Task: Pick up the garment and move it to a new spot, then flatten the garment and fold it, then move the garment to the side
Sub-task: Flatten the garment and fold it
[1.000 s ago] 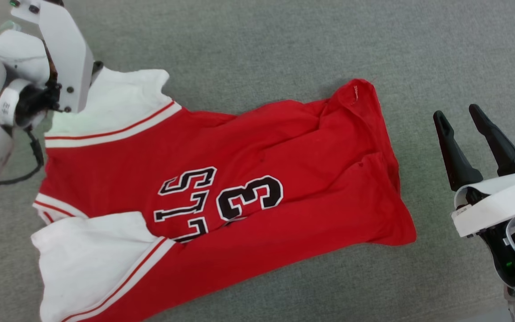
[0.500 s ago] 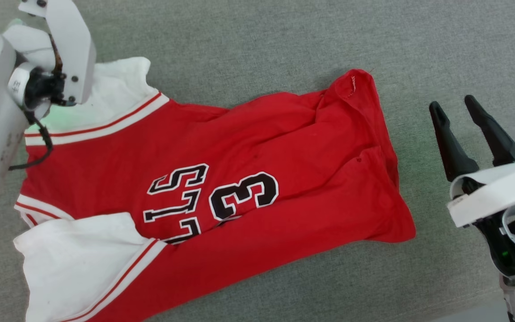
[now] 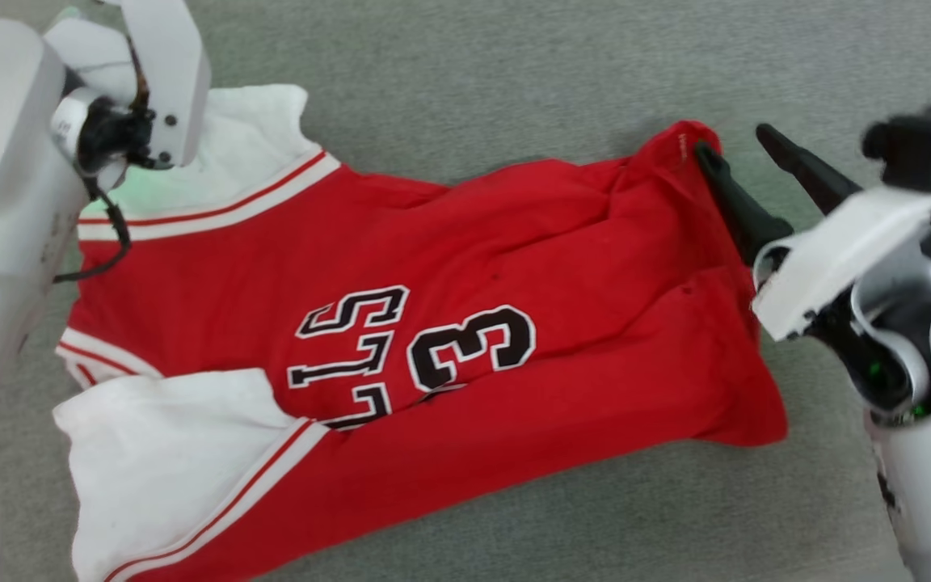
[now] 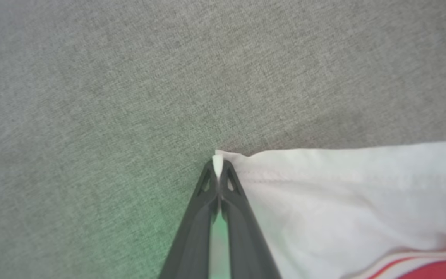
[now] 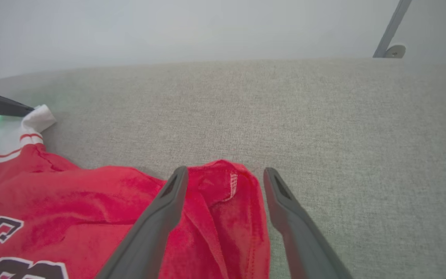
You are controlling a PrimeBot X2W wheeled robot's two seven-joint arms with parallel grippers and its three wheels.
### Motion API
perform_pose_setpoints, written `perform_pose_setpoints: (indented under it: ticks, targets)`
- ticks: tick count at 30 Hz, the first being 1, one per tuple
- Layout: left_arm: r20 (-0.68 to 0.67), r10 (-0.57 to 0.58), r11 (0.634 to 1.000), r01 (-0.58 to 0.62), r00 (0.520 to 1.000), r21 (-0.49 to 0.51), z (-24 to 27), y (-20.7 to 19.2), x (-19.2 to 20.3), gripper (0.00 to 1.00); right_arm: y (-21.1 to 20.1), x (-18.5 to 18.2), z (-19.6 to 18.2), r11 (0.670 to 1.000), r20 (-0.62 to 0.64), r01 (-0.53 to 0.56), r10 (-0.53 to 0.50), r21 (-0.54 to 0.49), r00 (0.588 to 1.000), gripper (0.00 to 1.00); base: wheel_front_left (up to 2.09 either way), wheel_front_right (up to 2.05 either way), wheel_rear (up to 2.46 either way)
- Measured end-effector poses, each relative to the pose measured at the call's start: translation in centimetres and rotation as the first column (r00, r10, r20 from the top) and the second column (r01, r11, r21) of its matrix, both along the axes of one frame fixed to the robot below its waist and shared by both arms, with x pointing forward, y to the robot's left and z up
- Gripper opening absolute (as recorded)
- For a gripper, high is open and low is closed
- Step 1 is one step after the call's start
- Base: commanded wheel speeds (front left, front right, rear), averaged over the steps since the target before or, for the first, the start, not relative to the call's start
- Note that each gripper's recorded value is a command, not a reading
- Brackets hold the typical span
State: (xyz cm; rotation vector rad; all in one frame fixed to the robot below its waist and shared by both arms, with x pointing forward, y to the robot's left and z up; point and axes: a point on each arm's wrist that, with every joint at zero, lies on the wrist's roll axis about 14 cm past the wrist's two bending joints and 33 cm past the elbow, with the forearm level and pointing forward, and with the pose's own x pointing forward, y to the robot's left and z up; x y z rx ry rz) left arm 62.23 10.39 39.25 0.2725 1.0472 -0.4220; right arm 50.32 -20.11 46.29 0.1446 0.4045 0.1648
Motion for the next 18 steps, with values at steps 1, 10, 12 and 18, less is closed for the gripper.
perform_pose_setpoints:
  ticks: [1,10,12,18]
  targets:
    - [0.002,-0.002,1.0,0.002,1.0,-0.002,0.0,0.0,0.0,0.0,0.2,0.4,-0.1,1.0,-0.013,-0.01,0.01,-0.018,1.0,1.0,0.0,0.0,0.0]
    - [0.012,0.003,1.0,-0.003,1.0,-0.016,0.1,0.2,0.2,0.0,1.1,1.7,-3.9,0.99,-0.245,-0.092,0.062,-0.11,0.967,1.0,0.0,0.0,0.0]
    - [0.015,0.009,1.0,-0.008,1.0,-0.019,0.1,0.3,0.3,0.0,1.3,1.6,-4.8,0.988,-0.305,-0.107,0.069,-0.11,0.95,1.0,0.0,0.0,0.0]
    - [0.016,0.014,0.999,-0.014,1.0,-0.031,-0.1,0.4,0.4,0.0,1.4,1.6,-6.3,0.986,-0.425,-0.125,0.069,-0.105,0.902,1.0,0.0,0.0,0.0]
